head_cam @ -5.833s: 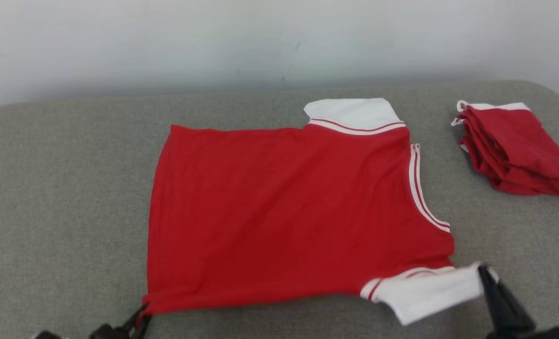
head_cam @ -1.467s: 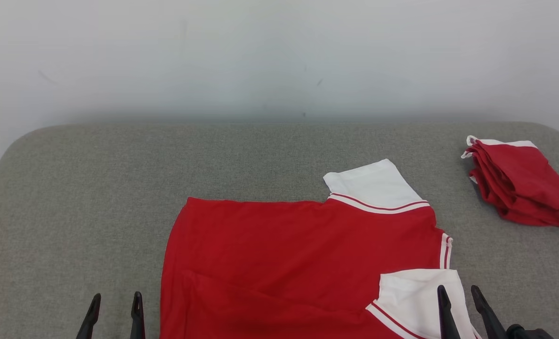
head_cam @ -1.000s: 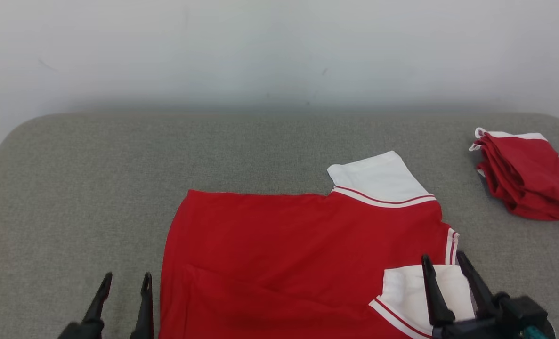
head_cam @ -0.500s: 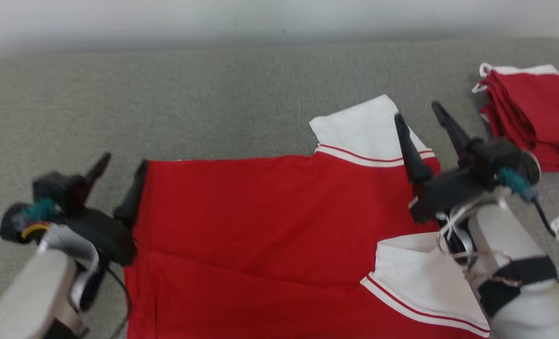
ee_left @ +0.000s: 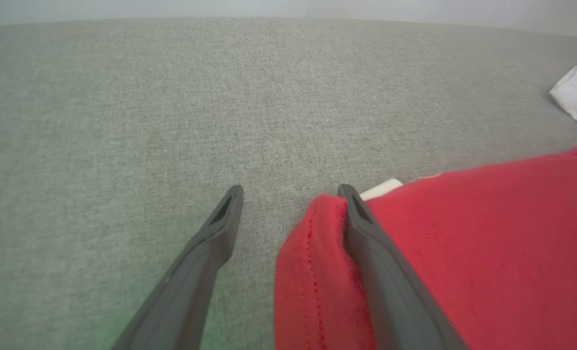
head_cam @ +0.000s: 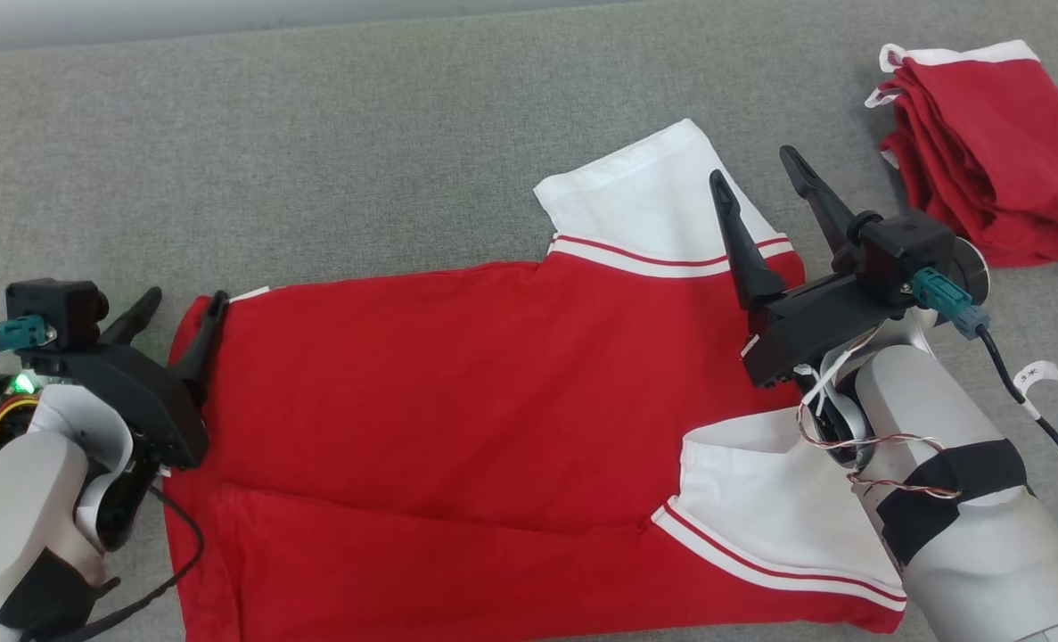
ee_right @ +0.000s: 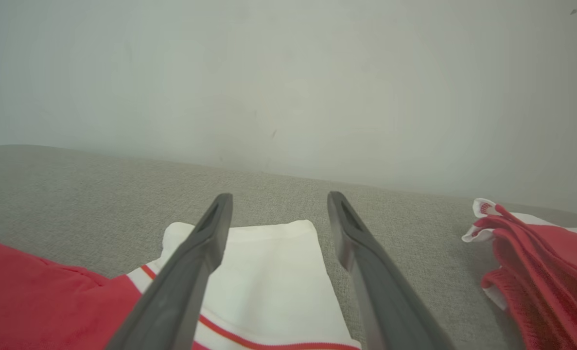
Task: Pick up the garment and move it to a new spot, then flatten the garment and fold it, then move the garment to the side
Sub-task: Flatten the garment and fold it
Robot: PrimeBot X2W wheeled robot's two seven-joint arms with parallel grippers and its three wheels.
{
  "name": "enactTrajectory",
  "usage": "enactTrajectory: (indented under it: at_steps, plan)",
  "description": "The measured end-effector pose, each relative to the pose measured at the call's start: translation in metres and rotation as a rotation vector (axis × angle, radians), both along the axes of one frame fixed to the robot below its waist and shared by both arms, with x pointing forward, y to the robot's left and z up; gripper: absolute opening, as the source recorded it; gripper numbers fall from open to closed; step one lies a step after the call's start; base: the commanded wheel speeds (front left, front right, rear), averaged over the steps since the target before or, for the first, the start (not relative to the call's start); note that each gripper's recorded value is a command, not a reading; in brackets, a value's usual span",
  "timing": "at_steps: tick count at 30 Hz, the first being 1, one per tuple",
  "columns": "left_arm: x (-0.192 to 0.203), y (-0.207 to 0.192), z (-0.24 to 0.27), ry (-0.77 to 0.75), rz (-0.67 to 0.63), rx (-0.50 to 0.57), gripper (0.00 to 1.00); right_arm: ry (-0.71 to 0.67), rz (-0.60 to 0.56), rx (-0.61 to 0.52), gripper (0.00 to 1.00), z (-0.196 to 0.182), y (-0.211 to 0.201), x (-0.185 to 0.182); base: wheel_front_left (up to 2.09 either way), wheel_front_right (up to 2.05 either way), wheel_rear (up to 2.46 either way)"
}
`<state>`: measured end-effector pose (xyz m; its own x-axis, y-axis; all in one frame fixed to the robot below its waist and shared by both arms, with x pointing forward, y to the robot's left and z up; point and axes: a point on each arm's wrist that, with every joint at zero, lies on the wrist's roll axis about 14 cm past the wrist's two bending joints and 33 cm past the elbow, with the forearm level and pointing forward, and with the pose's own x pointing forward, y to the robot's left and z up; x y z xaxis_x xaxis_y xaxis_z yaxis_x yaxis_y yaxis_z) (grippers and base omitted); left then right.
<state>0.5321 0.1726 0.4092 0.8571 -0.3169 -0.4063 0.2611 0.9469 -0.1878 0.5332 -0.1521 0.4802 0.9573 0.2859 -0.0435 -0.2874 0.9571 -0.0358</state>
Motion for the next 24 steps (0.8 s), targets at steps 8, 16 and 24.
enactTrajectory:
  at_steps: [8,16,24]
  plan:
    - [-0.009,0.005,-0.007,0.072,0.034,-0.042,1.0,-0.018,-0.015,0.006,1.0,0.009,-0.004,-0.002,0.0,0.0,0.0]
    - [-0.017,0.004,-0.016,0.118,0.061,-0.097,1.0,-0.008,0.011,0.0,1.0,0.005,0.005,-0.002,0.0,0.0,0.0]
    - [-0.014,-0.012,-0.024,0.152,0.061,-0.156,0.0,0.015,0.008,-0.021,1.0,-0.004,0.0,0.003,0.0,0.0,0.0]
